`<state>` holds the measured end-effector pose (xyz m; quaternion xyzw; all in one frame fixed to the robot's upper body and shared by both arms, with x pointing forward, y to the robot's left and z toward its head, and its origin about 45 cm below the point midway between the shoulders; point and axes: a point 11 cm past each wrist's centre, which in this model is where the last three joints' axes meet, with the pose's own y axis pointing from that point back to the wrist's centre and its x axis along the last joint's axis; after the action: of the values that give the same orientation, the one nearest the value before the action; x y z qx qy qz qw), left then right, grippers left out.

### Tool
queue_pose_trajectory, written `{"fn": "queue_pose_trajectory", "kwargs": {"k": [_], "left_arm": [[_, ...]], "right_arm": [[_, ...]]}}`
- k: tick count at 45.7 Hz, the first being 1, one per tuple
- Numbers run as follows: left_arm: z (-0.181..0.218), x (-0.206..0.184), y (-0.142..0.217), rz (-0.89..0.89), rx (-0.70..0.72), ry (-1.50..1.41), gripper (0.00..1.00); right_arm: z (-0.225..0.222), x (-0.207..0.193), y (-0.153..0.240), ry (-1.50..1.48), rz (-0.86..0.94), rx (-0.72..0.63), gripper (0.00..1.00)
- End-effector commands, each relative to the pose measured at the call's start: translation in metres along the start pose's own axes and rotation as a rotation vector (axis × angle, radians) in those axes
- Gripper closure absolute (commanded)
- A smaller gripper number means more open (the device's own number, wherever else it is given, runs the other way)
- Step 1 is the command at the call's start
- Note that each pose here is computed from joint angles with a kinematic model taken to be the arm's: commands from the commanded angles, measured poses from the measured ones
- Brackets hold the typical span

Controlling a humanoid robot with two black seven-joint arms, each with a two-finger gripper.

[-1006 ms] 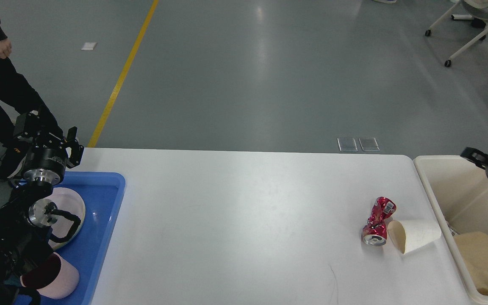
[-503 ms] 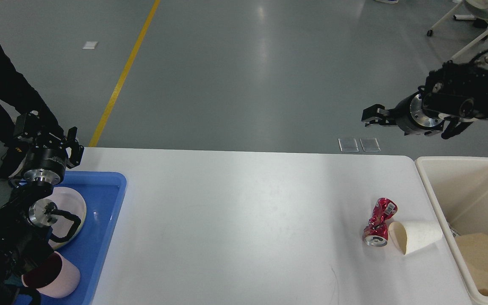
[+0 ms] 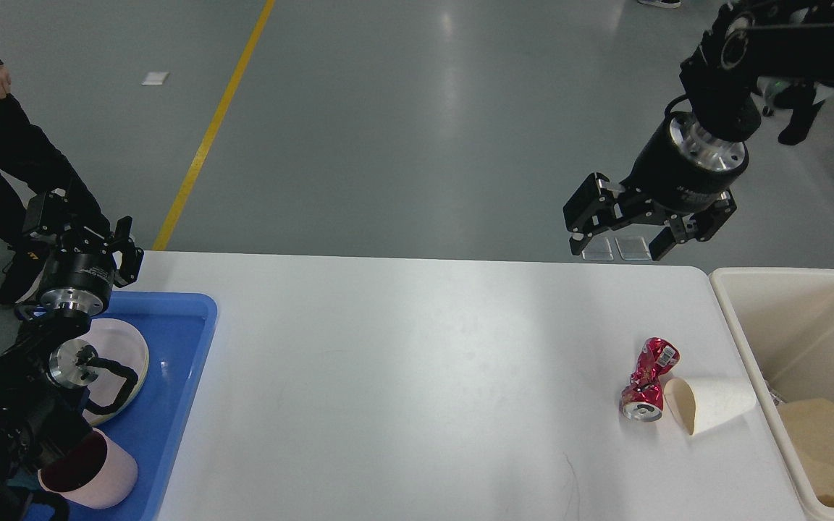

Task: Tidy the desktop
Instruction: 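Lower the right gripper onto the red can and grasp it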

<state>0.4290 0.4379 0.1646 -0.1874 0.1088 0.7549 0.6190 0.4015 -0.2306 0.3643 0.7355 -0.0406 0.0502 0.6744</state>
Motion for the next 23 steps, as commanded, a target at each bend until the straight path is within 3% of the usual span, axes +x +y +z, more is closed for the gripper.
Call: {"fn": "queue_pose_trajectory", "kwargs": {"k": [1, 10, 23], "left_arm": [[0.0, 0.0, 0.0, 0.0, 0.0, 0.0, 0.04], [0.0, 0.0, 0.0, 0.0, 0.0, 0.0, 0.04], [0.0, 0.0, 0.0, 0.0, 0.0, 0.0, 0.04]], "right_arm": [[0.032, -0.002, -0.06, -0.085, -0.011, -0.015, 0.0], [0.092, -0.018, -0.159, -0.214, 0.032, -0.09, 0.0], [0.134, -0.037, -0.216, -0.278, 0.167, -0.169, 0.0]]}}
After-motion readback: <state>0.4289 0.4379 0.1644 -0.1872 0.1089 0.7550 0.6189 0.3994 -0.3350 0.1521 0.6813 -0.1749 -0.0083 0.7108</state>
